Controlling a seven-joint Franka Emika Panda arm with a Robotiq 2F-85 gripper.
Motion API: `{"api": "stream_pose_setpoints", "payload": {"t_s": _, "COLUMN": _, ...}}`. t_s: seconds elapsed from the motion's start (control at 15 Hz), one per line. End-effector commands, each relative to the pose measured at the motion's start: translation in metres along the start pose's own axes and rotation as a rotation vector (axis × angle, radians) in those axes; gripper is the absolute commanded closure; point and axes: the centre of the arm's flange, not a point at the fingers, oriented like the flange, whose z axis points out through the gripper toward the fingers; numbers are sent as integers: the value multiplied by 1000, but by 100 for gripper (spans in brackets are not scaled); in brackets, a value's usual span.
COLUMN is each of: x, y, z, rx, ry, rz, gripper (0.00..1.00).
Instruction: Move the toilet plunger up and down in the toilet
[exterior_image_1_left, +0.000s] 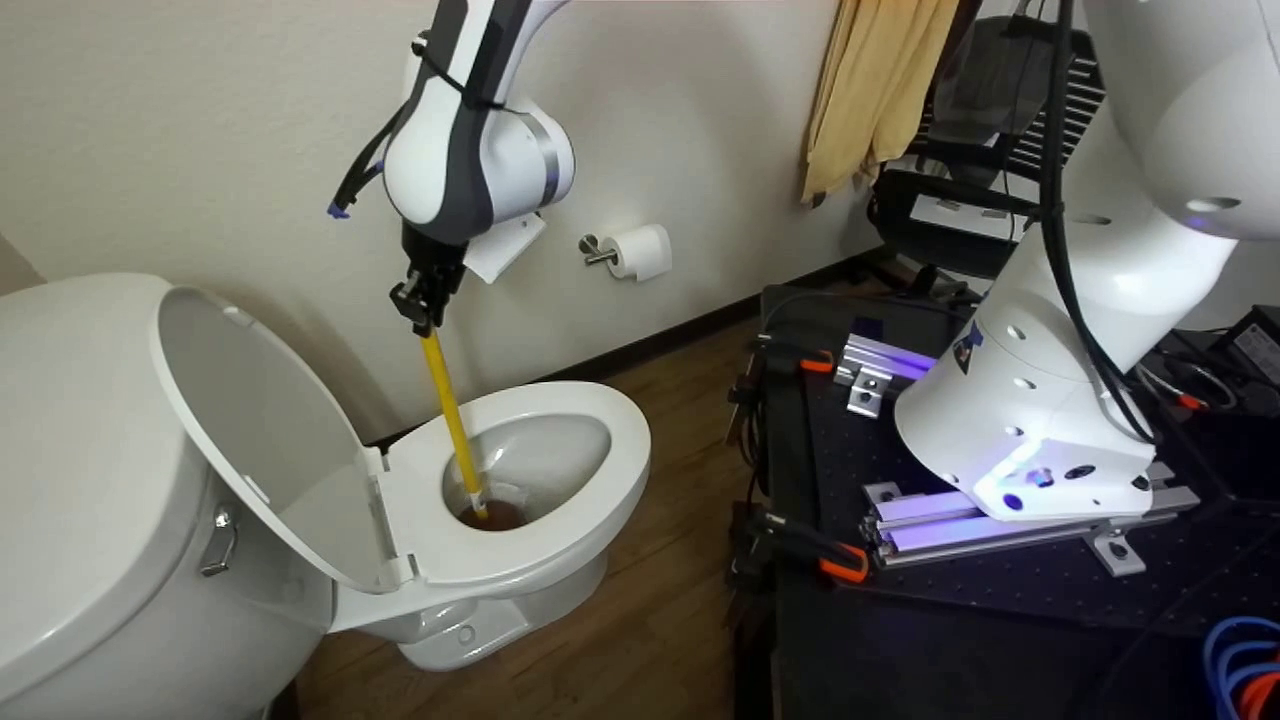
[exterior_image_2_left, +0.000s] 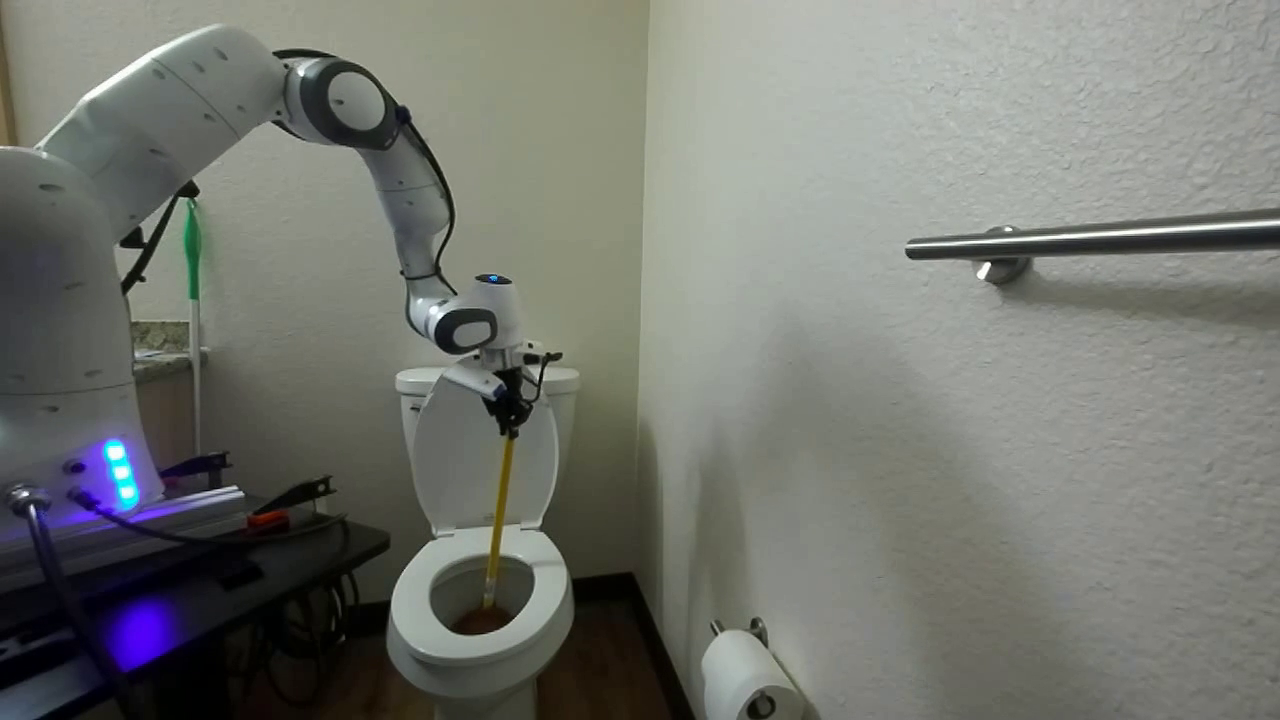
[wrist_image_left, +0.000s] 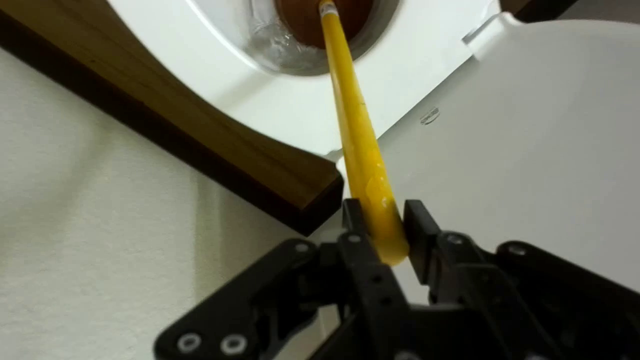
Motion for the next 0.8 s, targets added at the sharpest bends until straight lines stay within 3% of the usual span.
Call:
{"api": "stream_pose_setpoints", "payload": {"t_s": 0.0, "x": 0, "y": 8, "z": -42, "rx": 131, "ry": -129, "rz": 78, "gripper": 94}}
{"api": "stream_pose_setpoints", "payload": {"t_s": 0.13, "x": -2, "y": 16, "z": -66, "rx": 156, "ry": -155, "rz": 107, "gripper": 94}}
{"api": "stream_pose_setpoints", "payload": {"t_s": 0.4, "x": -3, "y": 19, "z": -108, "rx": 162, "ry": -93, "rz": 112, "gripper": 94}}
{"api": "stream_pose_setpoints", "payload": {"t_s": 0.73, "x": -28, "y": 6, "z": -90, "rx": 86, "ry": -141, "rz": 61, "gripper": 94}}
